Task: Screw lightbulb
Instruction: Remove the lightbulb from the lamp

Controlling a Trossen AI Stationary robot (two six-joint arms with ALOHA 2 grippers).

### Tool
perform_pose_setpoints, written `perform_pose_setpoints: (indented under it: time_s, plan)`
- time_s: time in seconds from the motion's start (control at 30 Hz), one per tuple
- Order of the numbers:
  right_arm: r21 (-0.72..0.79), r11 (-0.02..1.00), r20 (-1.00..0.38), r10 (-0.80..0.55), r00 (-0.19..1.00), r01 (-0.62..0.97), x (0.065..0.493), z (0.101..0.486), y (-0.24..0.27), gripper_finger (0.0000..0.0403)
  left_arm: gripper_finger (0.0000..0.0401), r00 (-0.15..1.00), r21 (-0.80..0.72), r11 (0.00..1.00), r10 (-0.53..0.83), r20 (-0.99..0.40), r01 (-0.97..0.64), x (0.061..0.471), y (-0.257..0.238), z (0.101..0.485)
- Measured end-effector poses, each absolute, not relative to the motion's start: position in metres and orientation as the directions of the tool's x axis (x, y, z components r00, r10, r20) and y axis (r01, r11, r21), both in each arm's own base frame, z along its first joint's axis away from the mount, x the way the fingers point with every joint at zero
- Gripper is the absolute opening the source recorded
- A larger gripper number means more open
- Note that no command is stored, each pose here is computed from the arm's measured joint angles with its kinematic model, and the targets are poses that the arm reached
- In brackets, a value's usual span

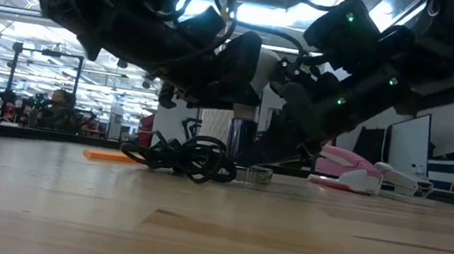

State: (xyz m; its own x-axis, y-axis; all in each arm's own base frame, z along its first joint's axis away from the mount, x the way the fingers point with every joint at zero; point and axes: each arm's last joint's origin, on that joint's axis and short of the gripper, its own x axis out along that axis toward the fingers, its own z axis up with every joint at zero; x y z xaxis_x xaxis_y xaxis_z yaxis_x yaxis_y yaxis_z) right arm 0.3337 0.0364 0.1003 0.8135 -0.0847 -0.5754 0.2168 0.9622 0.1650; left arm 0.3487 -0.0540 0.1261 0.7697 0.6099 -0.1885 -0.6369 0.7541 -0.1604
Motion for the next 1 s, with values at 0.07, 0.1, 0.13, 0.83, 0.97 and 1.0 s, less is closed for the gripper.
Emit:
perform_pose_setpoints:
  time_s: [0.07,0.1,0.13,0.83,0.97,1.0]
  plan:
    - [0.166,0.964,-0.578,-0.075,0.813,0.207,0.332,0.104,0.037,0.0005,0.0144,0.762,-0.162,0.746,0.62,-0.185,-0.646,0.348,-0.055,0.126]
    - [0.164,0.967,-0.581,-0.067,0.811,0.198,0.331,0.106,0.037,0.0004,0.0145,0.76,-0.161,0.743,0.623,-0.185,-0.649,0.348,-0.056,0.126]
    - [0.157,0.97,-0.585,-0.061,0.809,0.187,0.33,0.109,0.037,0.0005,0.0145,0.758,-0.161,0.742,0.626,-0.185,-0.651,0.348,-0.056,0.126]
    - [-0.095,0.934,-0.651,-0.321,0.688,0.345,0.315,0.116,0.028,0.0006,0.0145,0.758,-0.209,0.729,0.628,-0.177,-0.652,0.347,-0.06,0.125]
    - [-0.071,0.939,-0.653,-0.299,0.695,0.336,0.319,0.107,0.029,0.0006,0.0142,0.758,-0.208,0.729,0.627,-0.178,-0.652,0.347,-0.06,0.125]
    - [-0.051,0.94,-0.649,-0.288,0.704,0.338,0.321,0.105,0.029,0.0007,0.0142,0.758,-0.206,0.729,0.627,-0.179,-0.652,0.346,-0.06,0.125]
